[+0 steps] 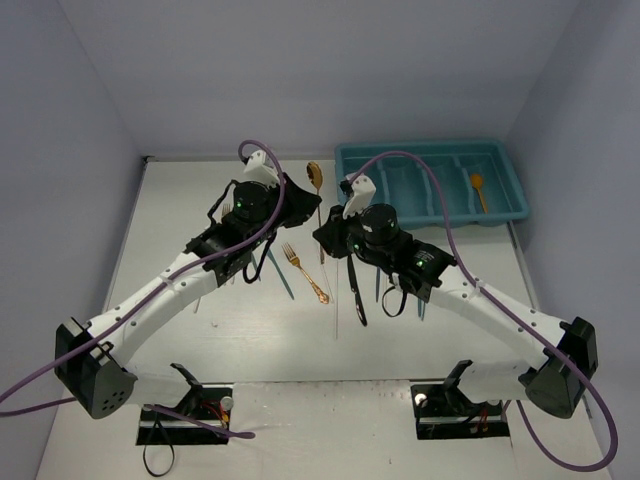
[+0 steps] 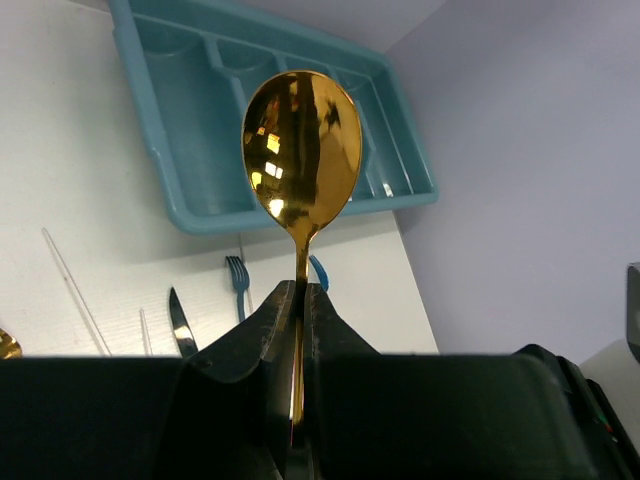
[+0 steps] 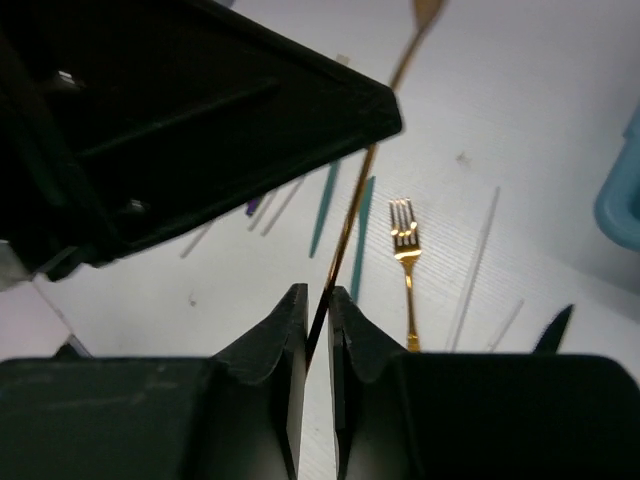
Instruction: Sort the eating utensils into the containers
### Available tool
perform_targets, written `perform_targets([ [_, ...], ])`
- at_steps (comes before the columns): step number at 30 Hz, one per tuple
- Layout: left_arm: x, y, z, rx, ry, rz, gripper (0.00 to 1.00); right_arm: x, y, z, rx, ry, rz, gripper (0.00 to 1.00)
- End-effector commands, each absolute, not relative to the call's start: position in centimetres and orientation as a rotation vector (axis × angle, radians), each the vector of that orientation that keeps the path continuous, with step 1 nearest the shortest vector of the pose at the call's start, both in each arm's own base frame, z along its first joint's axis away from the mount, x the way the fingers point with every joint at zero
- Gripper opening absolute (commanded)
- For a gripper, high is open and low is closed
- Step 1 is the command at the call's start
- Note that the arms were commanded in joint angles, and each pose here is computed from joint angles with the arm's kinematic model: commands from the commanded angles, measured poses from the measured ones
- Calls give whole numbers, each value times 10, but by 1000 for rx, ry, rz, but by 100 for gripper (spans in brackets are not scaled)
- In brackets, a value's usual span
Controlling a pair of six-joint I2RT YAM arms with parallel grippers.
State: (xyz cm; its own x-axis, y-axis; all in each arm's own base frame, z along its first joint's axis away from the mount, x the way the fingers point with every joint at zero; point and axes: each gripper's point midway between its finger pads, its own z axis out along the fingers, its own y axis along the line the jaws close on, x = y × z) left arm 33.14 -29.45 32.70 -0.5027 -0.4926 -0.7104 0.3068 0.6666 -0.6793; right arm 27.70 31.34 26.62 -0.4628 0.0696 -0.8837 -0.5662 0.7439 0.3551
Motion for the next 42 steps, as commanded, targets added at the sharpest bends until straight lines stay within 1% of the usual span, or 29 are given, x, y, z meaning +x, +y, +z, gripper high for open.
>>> perform_targets([
  [1, 329, -293, 382, -146, 1680, -1050, 0, 283, 320, 299, -344, 1809, 824, 0],
  [3, 329, -289, 379, -145, 1680, -1025, 0, 286, 313, 300, -320, 1801, 790, 0],
  [4, 328, -287, 378, -142, 1679, -1014, 4, 287, 310, 301, -306, 1798, 770, 0],
  [5, 328, -285, 377, -139, 1678, -1002, 14, 290, 306, 300, -292, 1797, 750, 0],
  [8, 327, -276, 366, -135, 1689, -946, 57, 297, 290, 297, -244, 1805, 674, 0],
  [9, 328, -269, 361, -145, 1700, -898, 65, 300, 284, 294, -232, 1815, 644, 0],
  [10, 329, -265, 359, -148, 1709, -873, 71, 305, 276, 292, -212, 1820, 612, 0],
  [11, 329, -257, 351, -149, 1738, -815, 74, 310, 268, 290, -198, 1831, 586, 0],
  [13, 329, -241, 337, -144, 1792, -699, 76, 319, 252, 288, -173, 1851, 542, 0],
  [17, 327, -200, 308, -130, 1919, -412, 79, 357, 189, 287, -100, 1871, 372, 0],
  [20, 331, -163, 283, -132, 2012, -235, 80, 391, 123, 290, -7, 1873, 206, 0],
  [22, 334, -140, 267, -140, 2079, -187, 81, 412, 78, 295, 51, 1865, 111, 0],
  [23, 336, -131, 264, -153, 2097, -185, 82, 419, 61, 286, 61, 1886, 60, 0],
  [25, 340, -102, 255, -194, 2131, -153, 83, 444, 5, 278, 140, 1907, -124, 0],
  [29, 336, -69, 253, -215, 2126, -62, 85, 476, -63, 270, 180, 1936, -288, 0],
  [33, 324, -52, 252, -198, 2118, 1, 88, 514, -104, 263, 135, 1960, -397, 0],
  [36, 317, -39, 242, -197, 2128, 78, 90, 536, -127, 240, 78, 2010, -469, 0],
  [42, 312, -44, 231, -206, 2150, 41, 90, 559, -151, 188, 33, 2099, -452, 0],
])
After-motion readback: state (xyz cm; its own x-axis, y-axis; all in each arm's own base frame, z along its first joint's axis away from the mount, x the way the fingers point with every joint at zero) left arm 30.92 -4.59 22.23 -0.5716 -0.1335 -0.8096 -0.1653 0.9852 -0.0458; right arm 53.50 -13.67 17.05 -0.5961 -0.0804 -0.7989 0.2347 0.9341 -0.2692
